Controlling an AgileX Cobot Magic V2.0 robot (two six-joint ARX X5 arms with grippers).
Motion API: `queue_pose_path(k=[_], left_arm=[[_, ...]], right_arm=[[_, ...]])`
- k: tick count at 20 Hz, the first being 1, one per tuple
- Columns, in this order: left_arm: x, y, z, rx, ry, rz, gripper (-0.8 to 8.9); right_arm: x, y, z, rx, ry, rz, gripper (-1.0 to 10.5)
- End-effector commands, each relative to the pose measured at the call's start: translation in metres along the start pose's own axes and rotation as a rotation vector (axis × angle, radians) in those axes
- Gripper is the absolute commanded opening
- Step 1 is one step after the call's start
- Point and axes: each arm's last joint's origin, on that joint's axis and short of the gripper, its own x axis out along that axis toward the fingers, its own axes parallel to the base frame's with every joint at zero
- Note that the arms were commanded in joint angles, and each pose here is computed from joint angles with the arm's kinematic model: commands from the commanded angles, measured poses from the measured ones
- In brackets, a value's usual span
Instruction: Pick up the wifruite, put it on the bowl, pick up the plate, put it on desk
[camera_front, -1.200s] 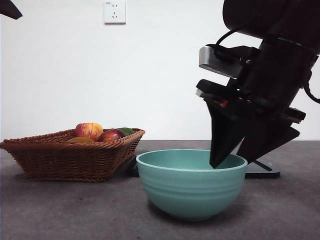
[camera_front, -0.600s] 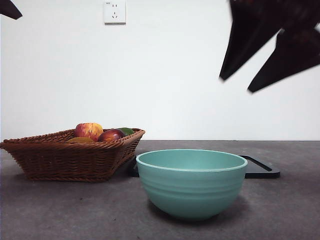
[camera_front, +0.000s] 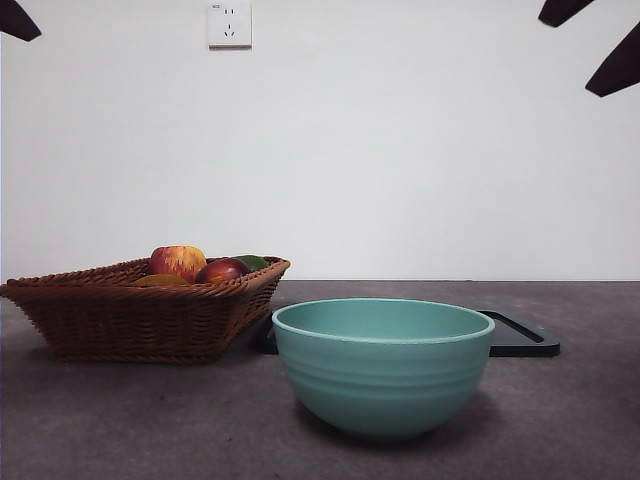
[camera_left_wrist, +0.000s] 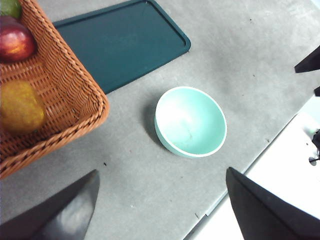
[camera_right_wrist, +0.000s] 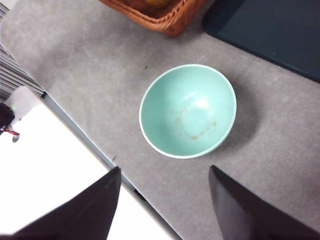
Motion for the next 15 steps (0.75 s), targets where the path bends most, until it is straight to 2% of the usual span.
queue_pose_path(k=[1, 12, 13, 15], left_arm=[[-0.0024, -0.002, 0.0038, 0.016, -0.008, -0.009, 4.03], [-0.0025, -0.002, 0.0034, 0.014, -0.005, -0.009, 3.94], [-0.0024, -0.002, 0.0034, 0.014, -0.005, -0.009, 3.67], [-0.0024, -0.002, 0.0034, 0.014, -0.005, -0.009, 1.93]], right_arm=[[-0.0033, 0.0032, 0.0031, -0.023, -0.015, 0.013, 2.8], [-0.0032, 0.0031, 0.0031, -0.023, -0.014, 0.012, 2.6], [-0.0032, 0.0031, 0.003, -0.023, -0.014, 0.013, 2.2], [-0.0032, 0.0031, 0.0031, -0.023, -0.014, 0.012, 0.4]])
